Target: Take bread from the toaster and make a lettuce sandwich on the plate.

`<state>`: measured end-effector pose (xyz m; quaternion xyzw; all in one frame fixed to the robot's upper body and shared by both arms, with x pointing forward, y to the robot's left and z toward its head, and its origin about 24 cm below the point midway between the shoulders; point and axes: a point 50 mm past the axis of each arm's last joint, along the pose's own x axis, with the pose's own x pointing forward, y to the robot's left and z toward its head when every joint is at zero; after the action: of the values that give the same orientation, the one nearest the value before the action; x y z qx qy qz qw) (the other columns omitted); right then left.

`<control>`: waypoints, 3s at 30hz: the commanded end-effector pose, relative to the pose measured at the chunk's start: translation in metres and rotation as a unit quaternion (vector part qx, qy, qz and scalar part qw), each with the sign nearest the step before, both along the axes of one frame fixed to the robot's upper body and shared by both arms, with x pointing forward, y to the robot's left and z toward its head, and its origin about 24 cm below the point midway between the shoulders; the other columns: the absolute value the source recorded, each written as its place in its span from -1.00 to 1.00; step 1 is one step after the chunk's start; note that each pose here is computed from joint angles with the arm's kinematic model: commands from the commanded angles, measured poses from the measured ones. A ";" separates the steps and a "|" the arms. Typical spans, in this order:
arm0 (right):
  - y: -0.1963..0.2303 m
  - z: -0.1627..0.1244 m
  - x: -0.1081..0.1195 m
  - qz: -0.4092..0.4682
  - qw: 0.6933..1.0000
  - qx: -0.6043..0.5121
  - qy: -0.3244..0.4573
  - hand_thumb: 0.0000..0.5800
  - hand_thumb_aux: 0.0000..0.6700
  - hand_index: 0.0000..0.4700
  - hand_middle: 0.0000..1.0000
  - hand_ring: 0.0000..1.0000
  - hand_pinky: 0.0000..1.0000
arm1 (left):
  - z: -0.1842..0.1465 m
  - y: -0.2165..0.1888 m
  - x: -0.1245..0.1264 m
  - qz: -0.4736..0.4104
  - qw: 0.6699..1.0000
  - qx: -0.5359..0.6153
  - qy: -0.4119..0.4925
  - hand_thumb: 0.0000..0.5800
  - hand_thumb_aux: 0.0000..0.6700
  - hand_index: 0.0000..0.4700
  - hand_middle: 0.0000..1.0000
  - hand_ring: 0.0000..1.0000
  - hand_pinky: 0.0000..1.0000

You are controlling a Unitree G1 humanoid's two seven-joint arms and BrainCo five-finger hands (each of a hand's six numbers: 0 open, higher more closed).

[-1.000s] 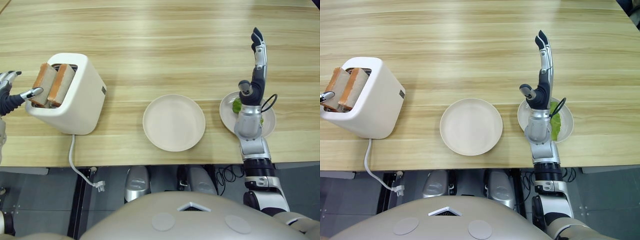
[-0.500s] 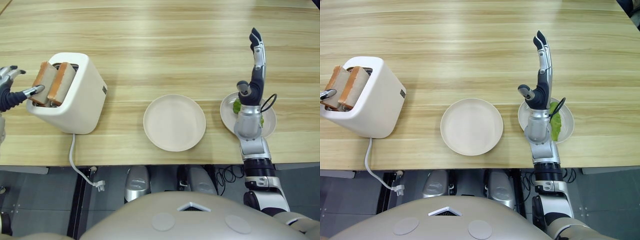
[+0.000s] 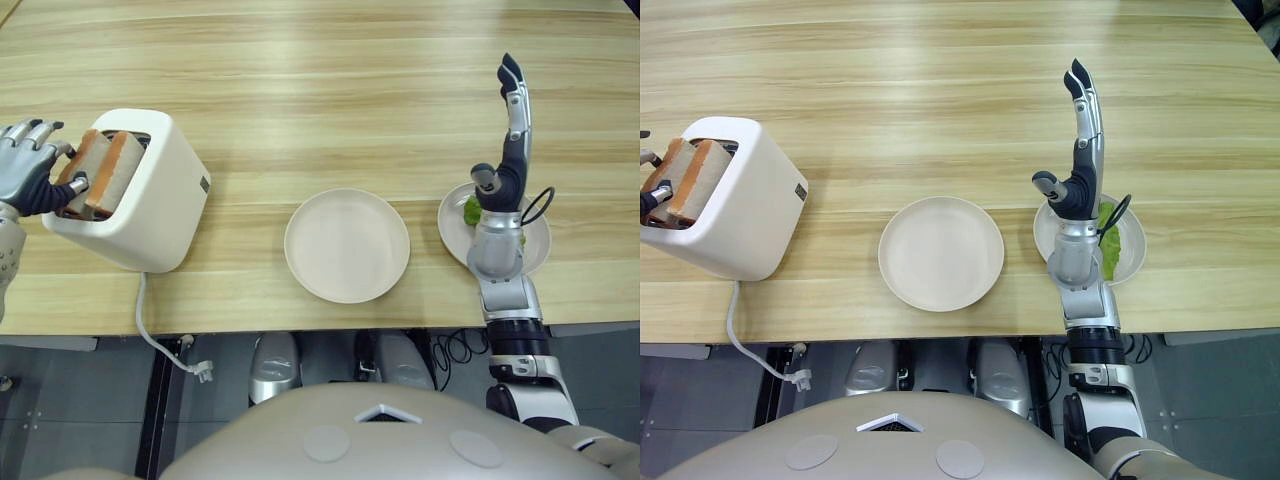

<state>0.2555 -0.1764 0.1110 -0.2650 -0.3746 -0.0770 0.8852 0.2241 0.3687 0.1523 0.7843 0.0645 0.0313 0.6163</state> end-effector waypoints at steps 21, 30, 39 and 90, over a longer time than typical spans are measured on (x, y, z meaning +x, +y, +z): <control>0.008 0.003 0.001 0.008 1.000 0.007 -0.007 -1.00 -1.00 -1.00 -1.00 -1.00 -1.00 | 0.126 -0.045 0.018 -0.136 0.906 -0.249 -0.313 1.00 1.00 0.96 1.00 1.00 1.00; -0.011 0.027 0.007 -0.001 1.000 0.005 -0.022 -1.00 -1.00 -1.00 -1.00 -1.00 -1.00 | 0.082 -0.139 0.039 -0.279 0.831 -0.455 -0.157 1.00 1.00 0.96 1.00 1.00 1.00; -0.071 0.019 0.023 -0.042 0.954 -0.257 0.147 -1.00 -1.00 -1.00 -1.00 -1.00 -1.00 | -0.018 -0.229 0.044 -0.289 0.721 -0.622 0.099 1.00 1.00 0.96 1.00 1.00 1.00; -0.149 -0.098 -0.017 -0.069 0.687 -0.618 0.377 1.00 1.00 0.96 0.74 0.74 0.74 | -0.122 -0.257 0.075 -0.253 0.774 -0.512 0.274 -1.00 -1.00 -1.00 -1.00 -1.00 -1.00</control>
<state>0.2470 -0.3297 0.0273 -0.7874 0.0351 0.1878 0.5862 0.2929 0.1065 0.0219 0.2964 0.0537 -0.3993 0.8659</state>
